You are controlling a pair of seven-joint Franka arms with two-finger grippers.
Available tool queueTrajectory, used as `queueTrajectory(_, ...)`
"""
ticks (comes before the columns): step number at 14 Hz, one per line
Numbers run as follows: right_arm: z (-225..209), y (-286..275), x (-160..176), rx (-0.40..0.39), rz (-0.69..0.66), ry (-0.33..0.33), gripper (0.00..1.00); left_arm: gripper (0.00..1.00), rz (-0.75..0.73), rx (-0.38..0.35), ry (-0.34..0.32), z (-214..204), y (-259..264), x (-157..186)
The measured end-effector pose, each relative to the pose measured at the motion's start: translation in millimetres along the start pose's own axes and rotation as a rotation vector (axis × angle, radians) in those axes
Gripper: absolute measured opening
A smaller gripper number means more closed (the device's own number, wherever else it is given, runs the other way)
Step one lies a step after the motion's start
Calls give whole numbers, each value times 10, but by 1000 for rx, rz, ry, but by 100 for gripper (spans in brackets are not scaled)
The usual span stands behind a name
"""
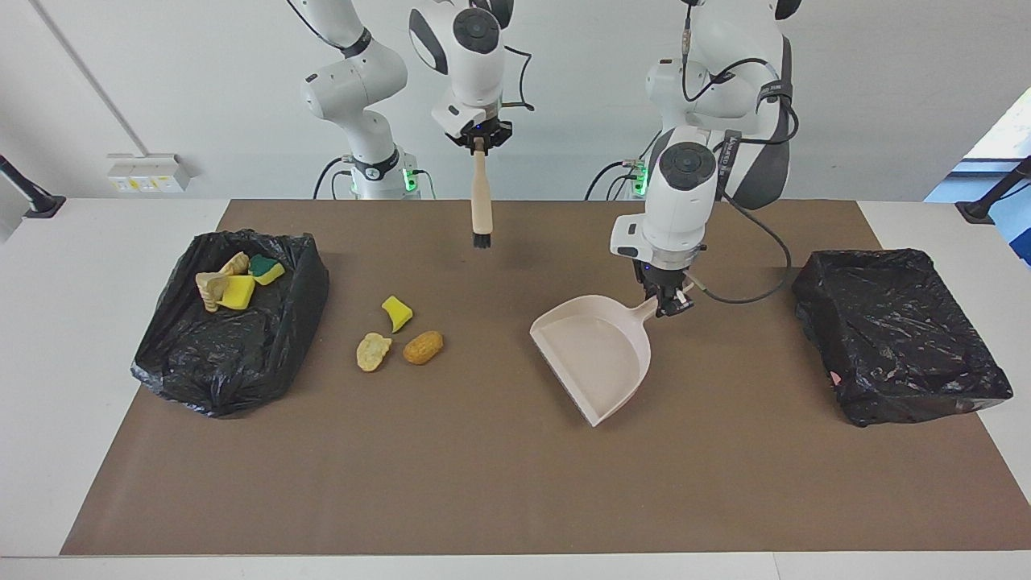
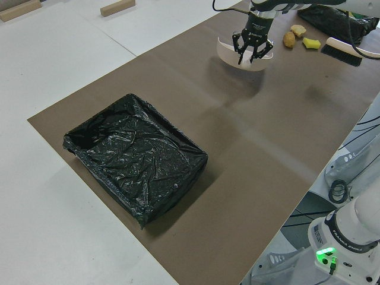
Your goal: Sweep and dump trash in bin
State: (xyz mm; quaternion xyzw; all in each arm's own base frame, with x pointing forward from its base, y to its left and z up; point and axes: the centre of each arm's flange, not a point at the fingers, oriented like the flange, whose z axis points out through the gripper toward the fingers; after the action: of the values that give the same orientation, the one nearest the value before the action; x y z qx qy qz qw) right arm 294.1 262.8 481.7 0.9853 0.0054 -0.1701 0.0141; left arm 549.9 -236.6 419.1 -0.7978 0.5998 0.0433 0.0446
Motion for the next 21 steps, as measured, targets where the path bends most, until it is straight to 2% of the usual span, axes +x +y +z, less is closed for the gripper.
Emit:
queueTrajectory(3,-350,816,563,-53,-11,87,26,32,125,-7,-4,111,46,7)
queueTrajectory(5,-419,1187,990,-163,-30,123,26,32,168,19,-8,181,138,102)
queueTrajectory(7,-336,1337,1465,-288,-48,166,26,32,196,29,-16,217,228,182)
queueTrajectory(10,-4,1536,2063,-351,-50,163,26,32,221,15,-30,343,365,246)
queueTrajectory(12,189,1622,2289,-350,-48,155,26,32,206,10,-34,395,426,263)
queueTrajectory(15,357,1687,2423,-320,-37,142,26,32,157,7,-38,466,548,260)
queueTrajectory(21,657,1199,2424,-61,-4,49,26,32,145,13,-36,479,652,287)
